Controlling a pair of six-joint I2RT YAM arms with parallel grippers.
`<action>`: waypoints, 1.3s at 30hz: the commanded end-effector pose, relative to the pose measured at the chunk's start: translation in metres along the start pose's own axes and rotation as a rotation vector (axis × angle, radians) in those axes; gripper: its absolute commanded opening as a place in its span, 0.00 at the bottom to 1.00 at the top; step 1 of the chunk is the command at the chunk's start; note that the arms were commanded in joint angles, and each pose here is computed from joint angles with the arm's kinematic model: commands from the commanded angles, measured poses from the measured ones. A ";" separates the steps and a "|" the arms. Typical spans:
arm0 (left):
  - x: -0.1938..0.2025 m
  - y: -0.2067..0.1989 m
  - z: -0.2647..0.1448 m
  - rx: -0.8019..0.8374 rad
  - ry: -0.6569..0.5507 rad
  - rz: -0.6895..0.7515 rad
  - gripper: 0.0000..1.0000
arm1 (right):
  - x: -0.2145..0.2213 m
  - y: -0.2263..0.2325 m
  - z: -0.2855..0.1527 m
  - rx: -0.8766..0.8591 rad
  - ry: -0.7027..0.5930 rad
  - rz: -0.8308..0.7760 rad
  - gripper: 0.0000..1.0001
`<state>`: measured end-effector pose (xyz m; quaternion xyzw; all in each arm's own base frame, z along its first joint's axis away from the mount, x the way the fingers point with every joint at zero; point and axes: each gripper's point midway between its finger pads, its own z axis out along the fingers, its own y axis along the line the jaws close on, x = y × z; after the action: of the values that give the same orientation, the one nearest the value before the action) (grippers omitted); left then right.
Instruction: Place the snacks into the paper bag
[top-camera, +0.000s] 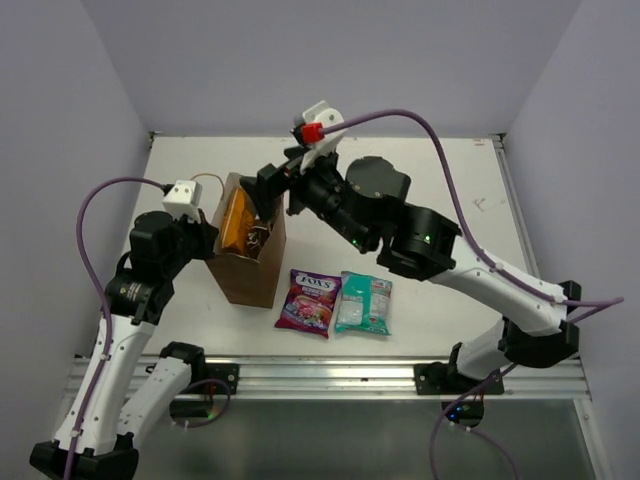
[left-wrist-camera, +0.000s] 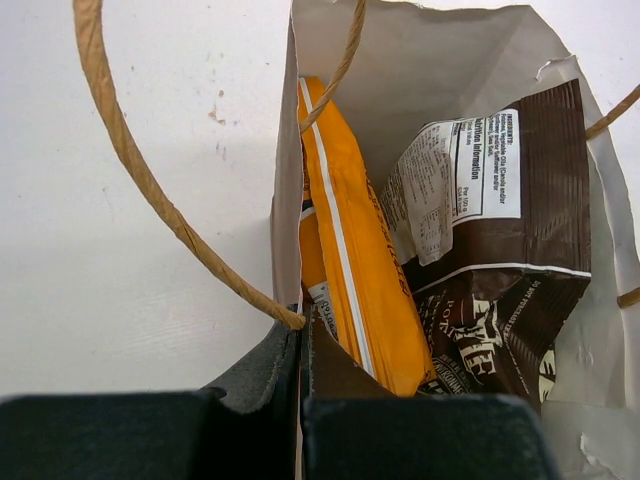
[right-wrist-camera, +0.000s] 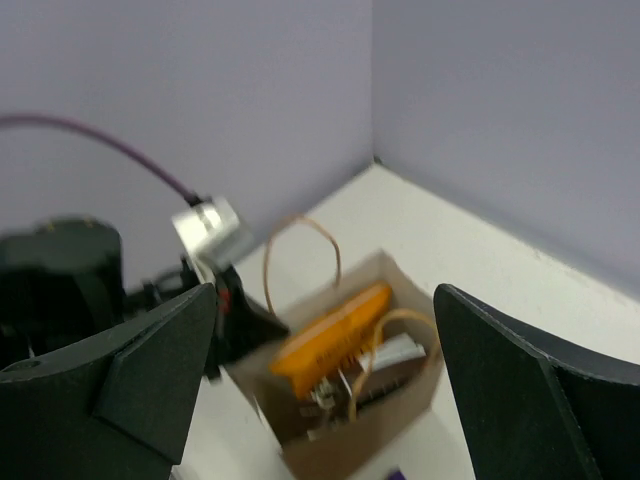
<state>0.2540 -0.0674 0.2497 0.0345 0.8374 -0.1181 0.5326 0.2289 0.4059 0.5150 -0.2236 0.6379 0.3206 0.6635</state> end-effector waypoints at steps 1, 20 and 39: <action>-0.002 -0.005 0.003 0.026 -0.010 0.018 0.00 | 0.083 -0.029 -0.028 0.094 0.200 -0.051 0.94; 0.004 -0.014 0.008 0.056 0.026 0.032 0.00 | 0.390 -0.132 -0.133 0.476 0.848 0.069 0.90; 0.010 -0.021 0.013 0.074 0.057 0.053 0.00 | 0.460 -0.142 -0.189 0.614 1.139 0.134 0.75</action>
<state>0.2589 -0.0857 0.2455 0.0641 0.8391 -0.1303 0.5242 0.1958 0.2513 0.0385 -0.1419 0.9550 0.0193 0.2597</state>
